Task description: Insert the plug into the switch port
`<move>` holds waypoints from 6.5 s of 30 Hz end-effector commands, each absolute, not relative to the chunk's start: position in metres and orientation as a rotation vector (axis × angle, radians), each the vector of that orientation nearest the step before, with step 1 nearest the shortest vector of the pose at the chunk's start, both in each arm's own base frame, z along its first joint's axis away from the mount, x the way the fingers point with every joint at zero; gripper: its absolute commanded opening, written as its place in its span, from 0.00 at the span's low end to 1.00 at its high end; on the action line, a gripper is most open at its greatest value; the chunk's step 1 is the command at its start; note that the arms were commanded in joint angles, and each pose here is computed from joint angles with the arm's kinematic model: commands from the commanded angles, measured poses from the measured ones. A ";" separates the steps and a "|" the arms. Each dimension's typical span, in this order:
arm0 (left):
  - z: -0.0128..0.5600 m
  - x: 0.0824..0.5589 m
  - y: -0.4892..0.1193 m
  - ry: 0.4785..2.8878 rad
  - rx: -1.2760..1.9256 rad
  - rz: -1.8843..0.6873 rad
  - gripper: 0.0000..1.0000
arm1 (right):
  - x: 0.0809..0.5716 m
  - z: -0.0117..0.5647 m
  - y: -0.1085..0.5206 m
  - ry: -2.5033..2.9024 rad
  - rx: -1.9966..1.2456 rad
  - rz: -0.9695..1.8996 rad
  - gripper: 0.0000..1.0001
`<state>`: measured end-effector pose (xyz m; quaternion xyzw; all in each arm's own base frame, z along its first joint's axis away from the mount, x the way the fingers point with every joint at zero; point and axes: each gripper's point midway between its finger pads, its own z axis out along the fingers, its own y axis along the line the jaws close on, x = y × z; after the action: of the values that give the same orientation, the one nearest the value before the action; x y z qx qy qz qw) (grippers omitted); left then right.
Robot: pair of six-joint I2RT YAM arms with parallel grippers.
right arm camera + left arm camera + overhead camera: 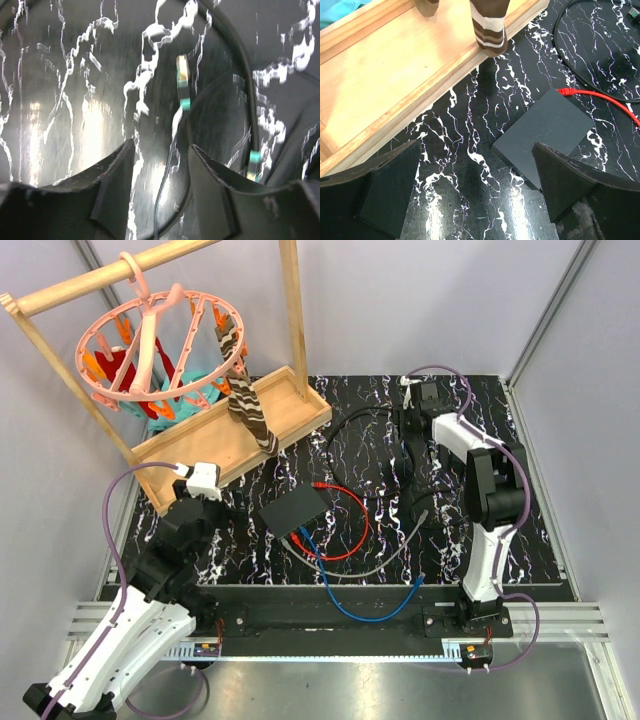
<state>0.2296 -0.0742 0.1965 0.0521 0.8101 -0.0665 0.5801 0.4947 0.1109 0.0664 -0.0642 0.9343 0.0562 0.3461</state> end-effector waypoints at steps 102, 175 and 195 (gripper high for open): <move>0.291 0.283 -0.276 1.866 0.094 -1.093 0.99 | 0.329 0.182 0.203 1.967 -0.570 0.513 0.00; 0.377 0.275 -0.289 1.515 0.174 -1.271 0.00 | 0.264 0.354 0.268 1.493 -0.659 1.399 0.66; 0.383 0.256 -0.302 1.483 0.199 -1.338 0.00 | 0.253 0.363 0.293 1.463 -0.738 1.550 0.20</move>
<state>0.2639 -0.3076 0.3521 0.0774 0.6680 -0.5409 0.5052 0.2599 0.2903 0.3318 -0.2666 0.6240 0.6111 0.4074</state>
